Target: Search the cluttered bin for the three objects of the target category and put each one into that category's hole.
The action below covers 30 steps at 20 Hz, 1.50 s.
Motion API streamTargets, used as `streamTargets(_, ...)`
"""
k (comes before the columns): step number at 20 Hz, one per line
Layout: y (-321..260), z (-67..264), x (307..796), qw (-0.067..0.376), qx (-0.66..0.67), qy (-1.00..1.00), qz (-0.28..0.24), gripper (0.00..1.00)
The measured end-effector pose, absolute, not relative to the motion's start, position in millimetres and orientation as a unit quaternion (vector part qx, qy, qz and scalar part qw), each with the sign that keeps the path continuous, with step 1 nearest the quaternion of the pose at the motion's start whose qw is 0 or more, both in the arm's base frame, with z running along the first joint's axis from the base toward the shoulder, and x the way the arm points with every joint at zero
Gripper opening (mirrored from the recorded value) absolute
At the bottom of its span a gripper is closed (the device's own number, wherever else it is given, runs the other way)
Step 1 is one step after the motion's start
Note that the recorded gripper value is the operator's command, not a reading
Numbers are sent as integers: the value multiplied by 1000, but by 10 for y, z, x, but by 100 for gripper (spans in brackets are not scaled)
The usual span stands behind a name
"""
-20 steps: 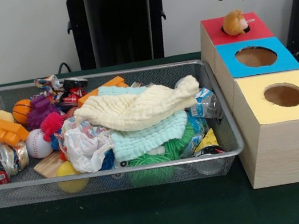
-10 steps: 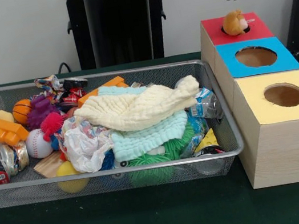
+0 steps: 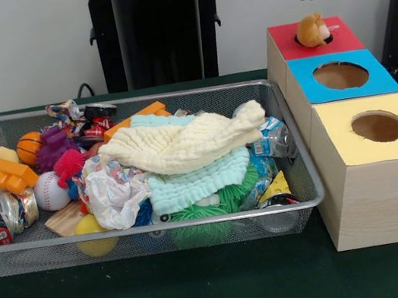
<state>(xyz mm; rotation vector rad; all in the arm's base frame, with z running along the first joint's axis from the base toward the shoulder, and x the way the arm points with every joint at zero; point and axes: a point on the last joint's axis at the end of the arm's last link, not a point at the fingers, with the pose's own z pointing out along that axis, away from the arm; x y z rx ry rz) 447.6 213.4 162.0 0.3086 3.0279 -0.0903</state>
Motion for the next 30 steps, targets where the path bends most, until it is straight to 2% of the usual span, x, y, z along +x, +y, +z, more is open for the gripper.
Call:
streamTargets(12, 2135, 1591, 4496, 45, 112, 992, -27, 0)
streamTargets(30, 2093, 1320, 4595, 51, 124, 990, -33, 0)
